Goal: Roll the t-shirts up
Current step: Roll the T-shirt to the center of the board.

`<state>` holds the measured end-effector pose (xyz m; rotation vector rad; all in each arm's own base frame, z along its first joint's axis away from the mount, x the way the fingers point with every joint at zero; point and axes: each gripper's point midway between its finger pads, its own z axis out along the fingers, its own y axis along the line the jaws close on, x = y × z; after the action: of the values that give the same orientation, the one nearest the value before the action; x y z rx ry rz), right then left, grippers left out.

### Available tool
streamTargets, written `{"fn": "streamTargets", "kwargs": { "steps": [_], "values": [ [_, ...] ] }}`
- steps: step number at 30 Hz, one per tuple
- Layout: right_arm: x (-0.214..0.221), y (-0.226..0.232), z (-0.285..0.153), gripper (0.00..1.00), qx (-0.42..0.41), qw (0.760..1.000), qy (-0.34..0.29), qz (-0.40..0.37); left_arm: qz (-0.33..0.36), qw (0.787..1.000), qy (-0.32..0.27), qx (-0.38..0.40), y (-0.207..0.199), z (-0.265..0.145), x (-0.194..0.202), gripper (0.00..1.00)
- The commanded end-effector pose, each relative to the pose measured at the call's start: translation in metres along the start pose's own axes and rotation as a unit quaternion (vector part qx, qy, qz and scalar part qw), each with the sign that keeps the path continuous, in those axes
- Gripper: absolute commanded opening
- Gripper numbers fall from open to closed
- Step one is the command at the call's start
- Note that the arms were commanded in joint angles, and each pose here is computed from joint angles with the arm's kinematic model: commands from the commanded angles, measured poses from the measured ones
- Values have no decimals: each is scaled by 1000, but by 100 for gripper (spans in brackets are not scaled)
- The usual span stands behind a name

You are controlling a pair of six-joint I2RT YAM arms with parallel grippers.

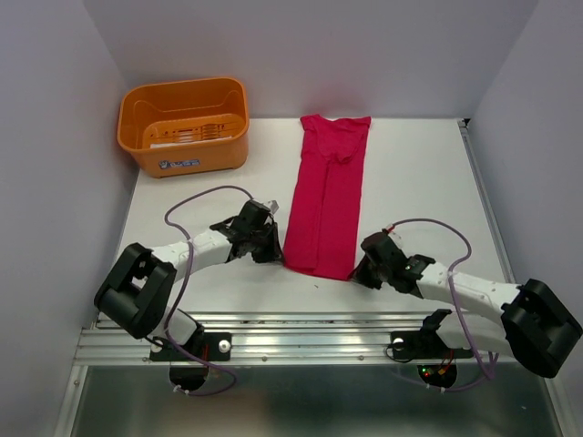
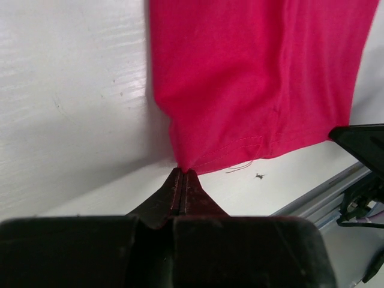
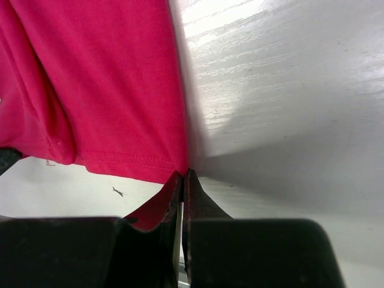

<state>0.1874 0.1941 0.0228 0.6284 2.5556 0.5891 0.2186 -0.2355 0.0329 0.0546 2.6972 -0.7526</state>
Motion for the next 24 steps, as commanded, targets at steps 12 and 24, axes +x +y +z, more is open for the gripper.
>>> {"fn": "streamTargets", "kwargs": {
  "steps": [12,24],
  "values": [
    [-48,39,-25,1,-11,996,-90,10,20,997,-51,45,-50,-23,-52,0],
    [-80,55,-27,1,6,988,-151,10,17,997,-66,24,-56,-12,-79,0]
  ]
}}
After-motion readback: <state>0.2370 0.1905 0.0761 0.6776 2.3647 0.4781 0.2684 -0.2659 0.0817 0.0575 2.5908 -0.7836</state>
